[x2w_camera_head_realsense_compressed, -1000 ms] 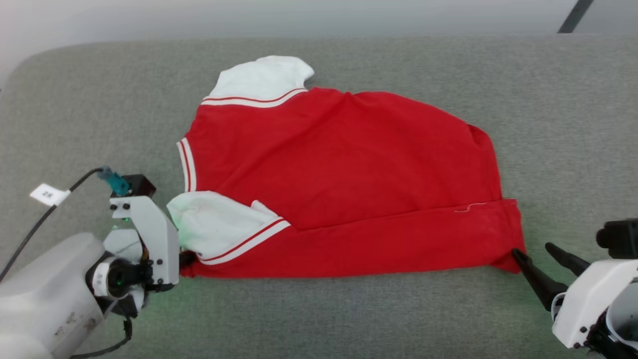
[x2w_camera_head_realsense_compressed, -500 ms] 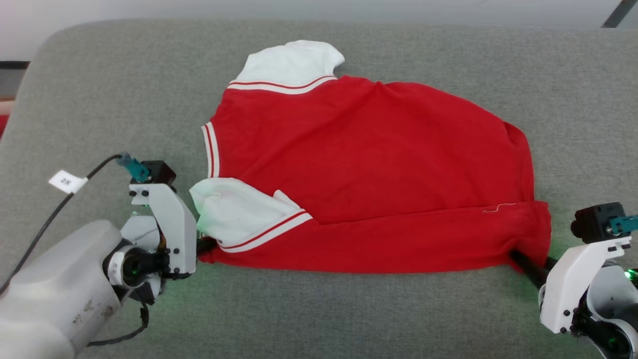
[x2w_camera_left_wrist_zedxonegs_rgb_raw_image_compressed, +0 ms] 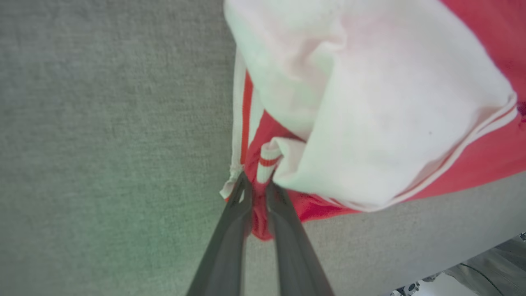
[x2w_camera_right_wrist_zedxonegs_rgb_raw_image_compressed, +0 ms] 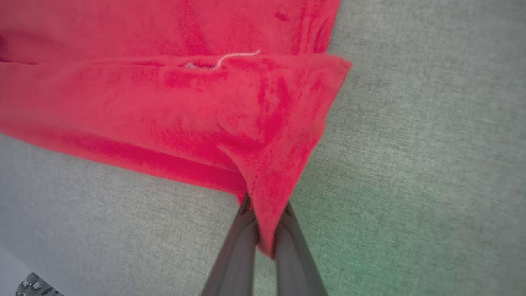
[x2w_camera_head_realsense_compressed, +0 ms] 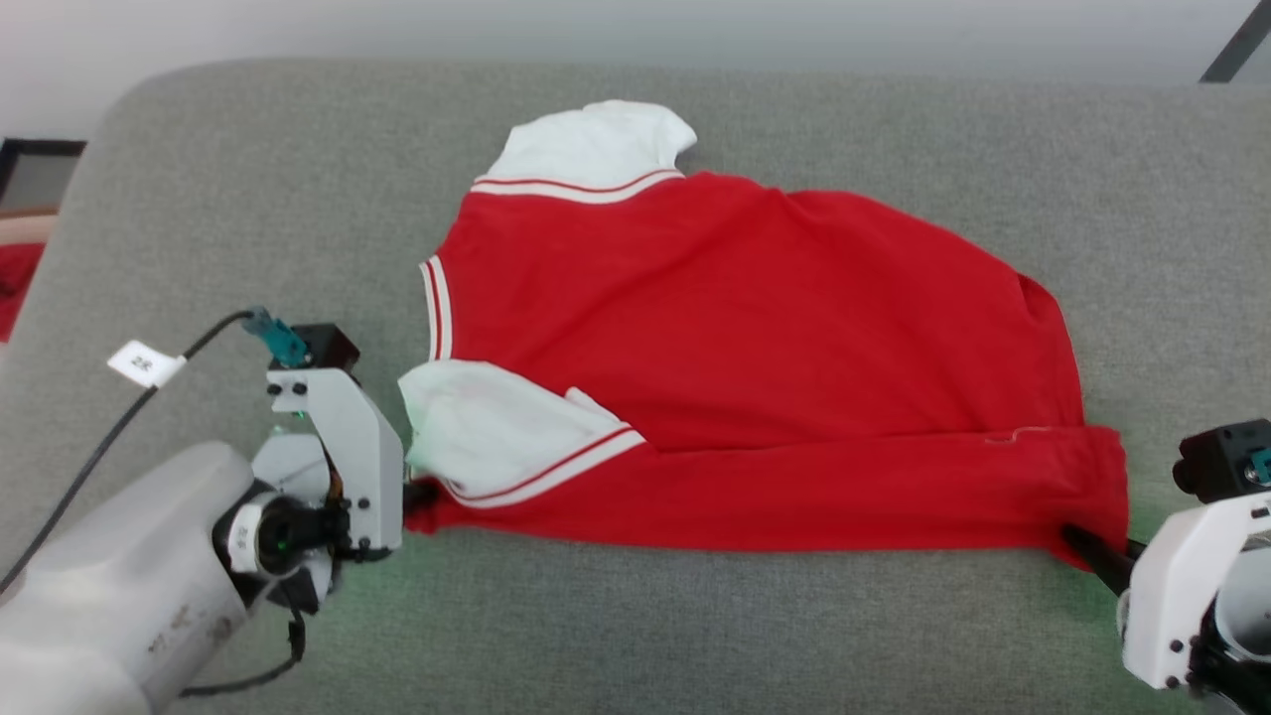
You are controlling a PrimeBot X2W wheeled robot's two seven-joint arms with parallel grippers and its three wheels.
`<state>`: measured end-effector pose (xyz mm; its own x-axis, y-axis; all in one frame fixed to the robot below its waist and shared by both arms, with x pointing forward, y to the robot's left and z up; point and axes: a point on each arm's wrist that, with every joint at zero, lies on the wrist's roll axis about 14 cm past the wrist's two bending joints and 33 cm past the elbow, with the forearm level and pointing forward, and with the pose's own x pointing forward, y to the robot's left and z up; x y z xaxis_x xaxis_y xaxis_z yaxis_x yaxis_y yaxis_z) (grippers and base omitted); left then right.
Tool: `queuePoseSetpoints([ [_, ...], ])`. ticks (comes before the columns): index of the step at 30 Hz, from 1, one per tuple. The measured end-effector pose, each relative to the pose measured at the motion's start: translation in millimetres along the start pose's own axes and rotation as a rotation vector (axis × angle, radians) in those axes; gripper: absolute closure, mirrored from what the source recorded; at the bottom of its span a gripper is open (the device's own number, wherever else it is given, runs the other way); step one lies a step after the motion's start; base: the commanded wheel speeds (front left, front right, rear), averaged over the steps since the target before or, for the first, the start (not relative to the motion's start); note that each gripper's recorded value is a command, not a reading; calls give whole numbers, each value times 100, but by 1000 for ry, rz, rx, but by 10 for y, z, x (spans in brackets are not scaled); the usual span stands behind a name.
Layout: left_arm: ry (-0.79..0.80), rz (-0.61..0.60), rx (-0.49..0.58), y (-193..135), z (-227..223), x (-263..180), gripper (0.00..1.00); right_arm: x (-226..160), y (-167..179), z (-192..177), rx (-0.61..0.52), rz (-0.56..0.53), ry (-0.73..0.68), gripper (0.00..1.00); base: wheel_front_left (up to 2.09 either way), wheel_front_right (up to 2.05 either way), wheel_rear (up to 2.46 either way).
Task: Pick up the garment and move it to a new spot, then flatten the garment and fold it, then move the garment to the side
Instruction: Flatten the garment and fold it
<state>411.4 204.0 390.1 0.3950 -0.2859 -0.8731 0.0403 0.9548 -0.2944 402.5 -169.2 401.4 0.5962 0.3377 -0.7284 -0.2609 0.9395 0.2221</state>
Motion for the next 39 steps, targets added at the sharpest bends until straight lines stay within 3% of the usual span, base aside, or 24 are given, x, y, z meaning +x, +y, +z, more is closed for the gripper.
queuePoseSetpoints([
  [18, 27, 23, 13, -124, -354, -504, 100, -413, 143, -138, -32, 13, 34, 100, 0, 0, 0],
  [39, 163, -2, -53, -146, -872, -242, 100, -336, 226, -537, 37, 38, 135, 100, 0, 0, 0],
])
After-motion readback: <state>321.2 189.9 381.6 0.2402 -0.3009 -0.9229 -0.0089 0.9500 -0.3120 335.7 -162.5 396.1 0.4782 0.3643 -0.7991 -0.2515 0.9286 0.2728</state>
